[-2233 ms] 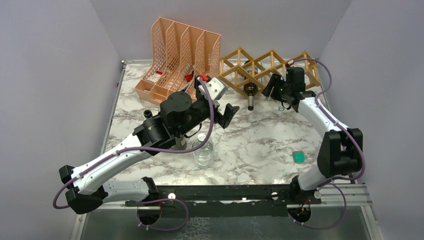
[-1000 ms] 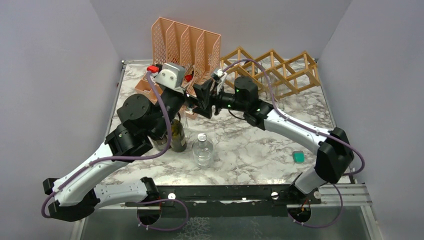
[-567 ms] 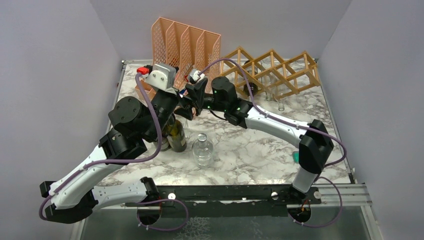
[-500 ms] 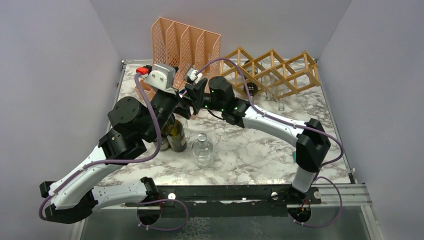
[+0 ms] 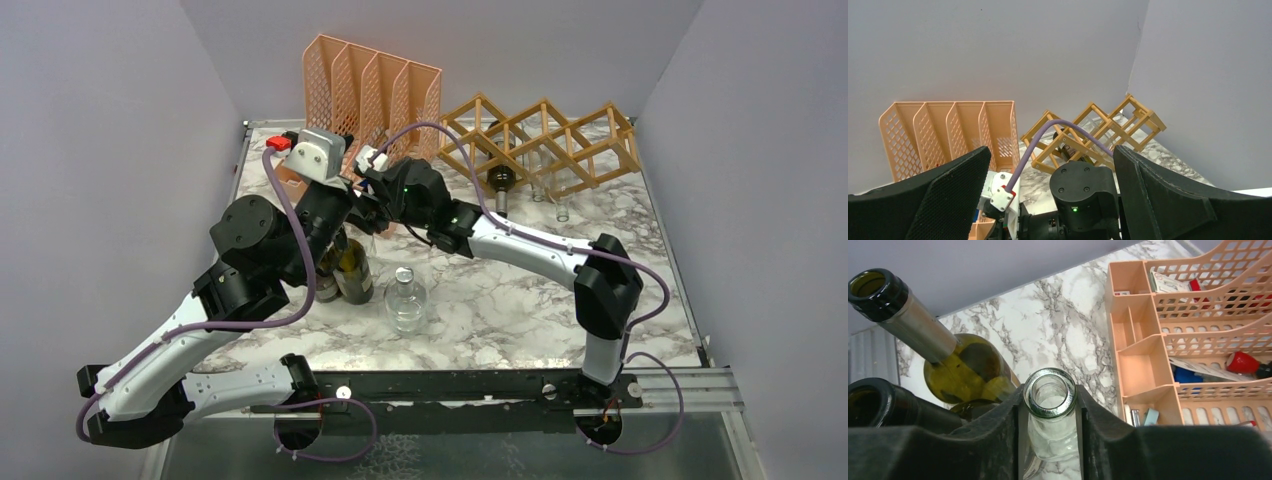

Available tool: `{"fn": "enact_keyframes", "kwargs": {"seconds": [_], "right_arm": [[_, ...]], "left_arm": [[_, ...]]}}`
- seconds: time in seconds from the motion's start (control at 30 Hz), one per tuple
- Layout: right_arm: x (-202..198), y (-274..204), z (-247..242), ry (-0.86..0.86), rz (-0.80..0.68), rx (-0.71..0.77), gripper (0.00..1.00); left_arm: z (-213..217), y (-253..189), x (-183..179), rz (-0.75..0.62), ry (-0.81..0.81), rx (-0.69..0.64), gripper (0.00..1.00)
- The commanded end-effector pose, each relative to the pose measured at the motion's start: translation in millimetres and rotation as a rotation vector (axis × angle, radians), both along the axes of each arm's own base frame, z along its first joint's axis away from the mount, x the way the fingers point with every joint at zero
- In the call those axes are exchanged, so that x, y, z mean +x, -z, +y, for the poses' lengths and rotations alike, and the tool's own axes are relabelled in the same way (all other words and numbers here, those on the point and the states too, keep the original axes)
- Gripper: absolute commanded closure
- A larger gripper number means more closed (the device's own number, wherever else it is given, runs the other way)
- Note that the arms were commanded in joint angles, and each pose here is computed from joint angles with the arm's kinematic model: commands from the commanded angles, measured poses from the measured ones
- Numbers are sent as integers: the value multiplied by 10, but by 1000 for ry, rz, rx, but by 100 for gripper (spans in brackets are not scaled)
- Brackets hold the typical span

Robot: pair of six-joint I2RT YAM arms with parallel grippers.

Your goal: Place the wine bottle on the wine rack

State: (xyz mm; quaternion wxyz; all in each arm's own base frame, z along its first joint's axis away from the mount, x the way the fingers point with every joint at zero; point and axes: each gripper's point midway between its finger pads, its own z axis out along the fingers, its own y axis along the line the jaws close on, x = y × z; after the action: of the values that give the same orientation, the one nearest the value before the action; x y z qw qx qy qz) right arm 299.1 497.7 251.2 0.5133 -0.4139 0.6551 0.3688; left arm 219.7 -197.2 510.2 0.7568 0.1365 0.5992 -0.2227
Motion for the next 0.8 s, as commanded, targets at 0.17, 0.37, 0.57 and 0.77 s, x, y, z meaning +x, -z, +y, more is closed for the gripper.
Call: {"fn": "enact_keyframes", "kwargs": {"seconds": [0.17,0.37,0.57,0.77], "right_arm": [[8,-408,-172,86,-159,67,85],[-23,-719,-520,186,-196,129,89],[-131,-810,-946,270,-193,127,90],[-93,-848,-1548,502,-147,111,94]], "left_arm": [[18,16,16,14,-15,-5,1],[-12,24,22,14,-9,-6,1],[-47,37,21,15,2,-10,1],[-141,217,66,23,9,0,1]]}}
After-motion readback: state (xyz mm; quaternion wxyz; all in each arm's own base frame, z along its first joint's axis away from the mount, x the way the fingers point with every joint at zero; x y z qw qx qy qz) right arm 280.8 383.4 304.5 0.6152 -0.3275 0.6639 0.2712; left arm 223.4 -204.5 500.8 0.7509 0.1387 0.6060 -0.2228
